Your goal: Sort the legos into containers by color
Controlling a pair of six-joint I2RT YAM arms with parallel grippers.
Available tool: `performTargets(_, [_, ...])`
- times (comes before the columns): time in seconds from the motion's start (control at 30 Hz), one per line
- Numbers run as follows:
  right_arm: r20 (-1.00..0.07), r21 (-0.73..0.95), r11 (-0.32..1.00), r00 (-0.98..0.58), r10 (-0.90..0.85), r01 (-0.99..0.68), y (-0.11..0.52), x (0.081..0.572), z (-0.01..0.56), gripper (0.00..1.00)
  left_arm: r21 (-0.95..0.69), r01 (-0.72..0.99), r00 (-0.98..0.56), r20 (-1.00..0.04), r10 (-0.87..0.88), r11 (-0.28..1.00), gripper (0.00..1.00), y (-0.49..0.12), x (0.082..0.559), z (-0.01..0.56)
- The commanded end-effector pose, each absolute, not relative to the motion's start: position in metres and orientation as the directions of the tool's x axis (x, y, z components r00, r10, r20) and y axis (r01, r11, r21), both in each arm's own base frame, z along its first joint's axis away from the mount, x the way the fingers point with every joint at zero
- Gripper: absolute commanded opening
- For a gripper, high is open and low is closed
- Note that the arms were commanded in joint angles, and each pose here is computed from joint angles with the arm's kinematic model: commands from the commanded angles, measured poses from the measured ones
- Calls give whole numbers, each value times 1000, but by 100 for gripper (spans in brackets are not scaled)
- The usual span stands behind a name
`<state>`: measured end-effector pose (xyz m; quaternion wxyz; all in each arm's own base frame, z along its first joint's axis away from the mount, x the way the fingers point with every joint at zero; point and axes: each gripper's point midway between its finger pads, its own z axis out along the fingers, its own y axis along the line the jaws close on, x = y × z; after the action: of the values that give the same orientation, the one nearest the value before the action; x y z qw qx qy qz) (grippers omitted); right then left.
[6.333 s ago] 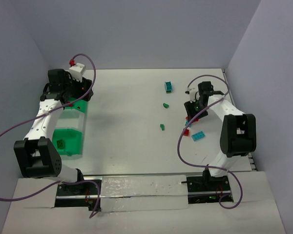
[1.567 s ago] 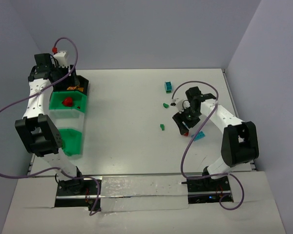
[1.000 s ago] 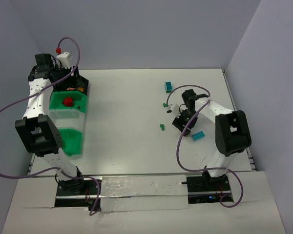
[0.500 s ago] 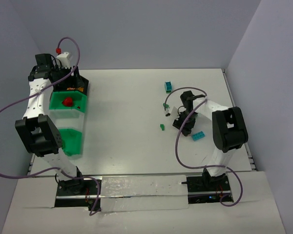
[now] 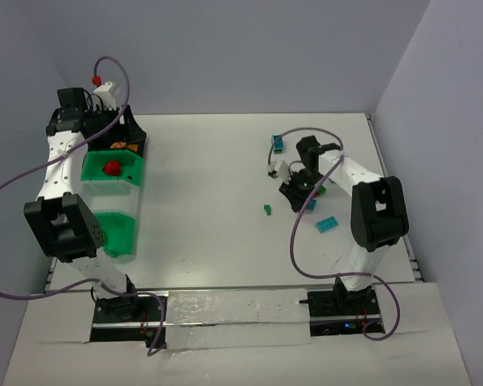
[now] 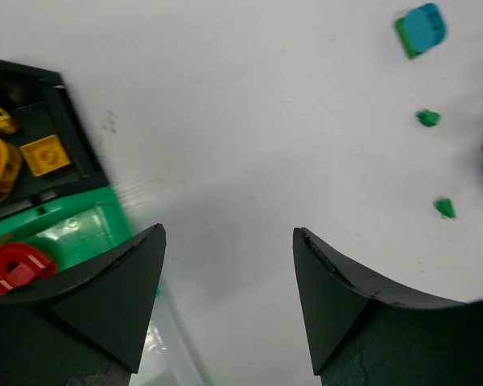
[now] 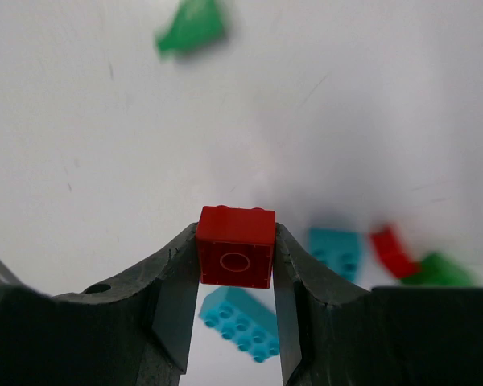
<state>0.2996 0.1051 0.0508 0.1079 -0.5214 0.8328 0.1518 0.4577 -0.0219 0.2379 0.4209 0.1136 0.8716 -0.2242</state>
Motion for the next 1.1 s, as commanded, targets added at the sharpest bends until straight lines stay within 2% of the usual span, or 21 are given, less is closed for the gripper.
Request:
performTargets(0.0, [-661,220,475,-489,-570,-852,180,354,168,3,-327,541,-473,-880,-41,775,75,-63,445,294])
performTargets(0.07, [-704,345,503,-573,-420,-792,205,373,196,1,-298,579,-441,-897,-16,759,76,-81,434,291])
performTargets(0.13, [-737,456,480,-621,-269,-750,231,398,237,0,-210,640,-340,-940,28,739,78,-101,425,296])
performTargets(0.2, [-713,568,425,-679,-174,-705,251,410,249,0,-53,714,-178,-978,108,699,82,-129,411,302])
performTargets(0.3, [-708,607,369,-690,-151,-704,266,409,255,0,160,765,25,-976,218,624,85,-167,392,301])
performTargets(0.5, [-611,769,177,-787,-82,-615,283,403,270,0,320,831,243,-945,219,455,85,-239,369,296])
performTargets(0.53, [-630,761,145,-773,-74,-633,285,404,277,0,332,833,264,-942,209,443,85,-247,366,297])
performTargets(0.63, [-552,827,89,-831,-64,-556,289,398,282,0,360,843,318,-933,169,401,85,-273,357,302])
performTargets(0.77, [-566,823,11,-820,-81,-569,294,386,297,0,337,865,318,-941,114,371,84,-298,357,309])
performTargets(1.07, [-595,802,-12,-797,-104,-597,296,373,304,0,320,873,315,-946,75,369,84,-312,362,320])
